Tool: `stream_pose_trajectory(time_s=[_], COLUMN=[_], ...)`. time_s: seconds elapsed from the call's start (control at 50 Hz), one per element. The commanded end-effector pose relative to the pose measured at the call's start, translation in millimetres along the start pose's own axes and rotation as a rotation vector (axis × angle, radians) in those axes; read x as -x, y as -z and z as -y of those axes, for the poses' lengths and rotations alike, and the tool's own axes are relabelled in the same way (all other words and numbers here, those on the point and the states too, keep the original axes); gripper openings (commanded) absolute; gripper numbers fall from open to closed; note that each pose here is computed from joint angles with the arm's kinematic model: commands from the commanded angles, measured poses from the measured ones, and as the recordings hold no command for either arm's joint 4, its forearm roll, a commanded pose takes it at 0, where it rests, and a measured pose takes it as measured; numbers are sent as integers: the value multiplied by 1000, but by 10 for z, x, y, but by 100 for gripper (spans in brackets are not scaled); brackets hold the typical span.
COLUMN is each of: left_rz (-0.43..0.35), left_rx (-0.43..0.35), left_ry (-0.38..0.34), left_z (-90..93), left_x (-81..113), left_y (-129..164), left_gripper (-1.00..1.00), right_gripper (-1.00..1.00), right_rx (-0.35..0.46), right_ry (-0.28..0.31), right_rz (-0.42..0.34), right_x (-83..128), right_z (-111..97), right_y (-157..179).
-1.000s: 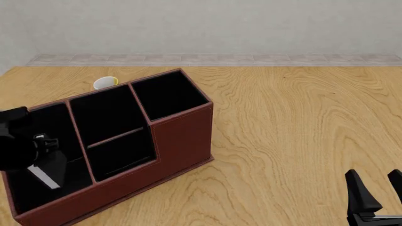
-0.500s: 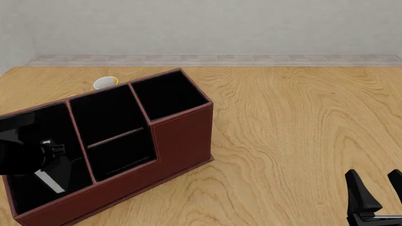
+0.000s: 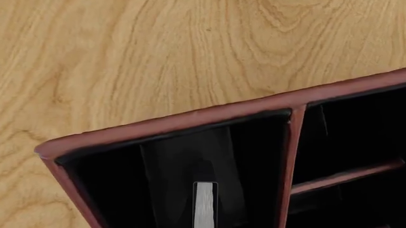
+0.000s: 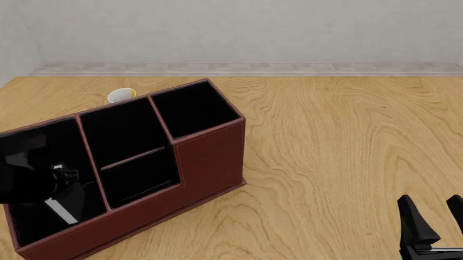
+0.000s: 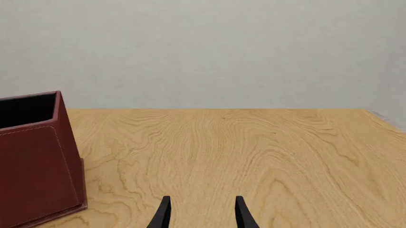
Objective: Pick up the book and place it in the left compartment of the caddy.
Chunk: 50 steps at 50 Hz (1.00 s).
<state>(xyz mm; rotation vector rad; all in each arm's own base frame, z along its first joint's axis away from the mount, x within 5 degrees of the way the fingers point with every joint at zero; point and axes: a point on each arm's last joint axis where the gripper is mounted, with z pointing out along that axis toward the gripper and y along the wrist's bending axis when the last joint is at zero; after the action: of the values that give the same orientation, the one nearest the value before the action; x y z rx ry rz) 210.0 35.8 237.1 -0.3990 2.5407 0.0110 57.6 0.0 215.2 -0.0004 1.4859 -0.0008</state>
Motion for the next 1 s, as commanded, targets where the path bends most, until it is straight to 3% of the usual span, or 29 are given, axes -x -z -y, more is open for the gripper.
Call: stream_pose_trajectory(time_s=[0.02,0.72,0.74,1.0], left_rz=[7,-12,-13,-11], left_rx=[-4,7,10,13], left_ry=[-15,-7,-9,-9], left_z=[7,-33,-44,-58], left_x=[-25,-61,-61,-49], left_y=[-47,-205,-195,-179], left_gripper=[-100,-100,100,100], right_gripper=[100,100,100,100], right_rx=[0,0,0,0], right_ry=[0,0,0,0], right_rz=[1,1,1,1], right_x=[-6,-6,-6,-6], right_z=[0,0,0,0], right_y=[6,5,5,5])
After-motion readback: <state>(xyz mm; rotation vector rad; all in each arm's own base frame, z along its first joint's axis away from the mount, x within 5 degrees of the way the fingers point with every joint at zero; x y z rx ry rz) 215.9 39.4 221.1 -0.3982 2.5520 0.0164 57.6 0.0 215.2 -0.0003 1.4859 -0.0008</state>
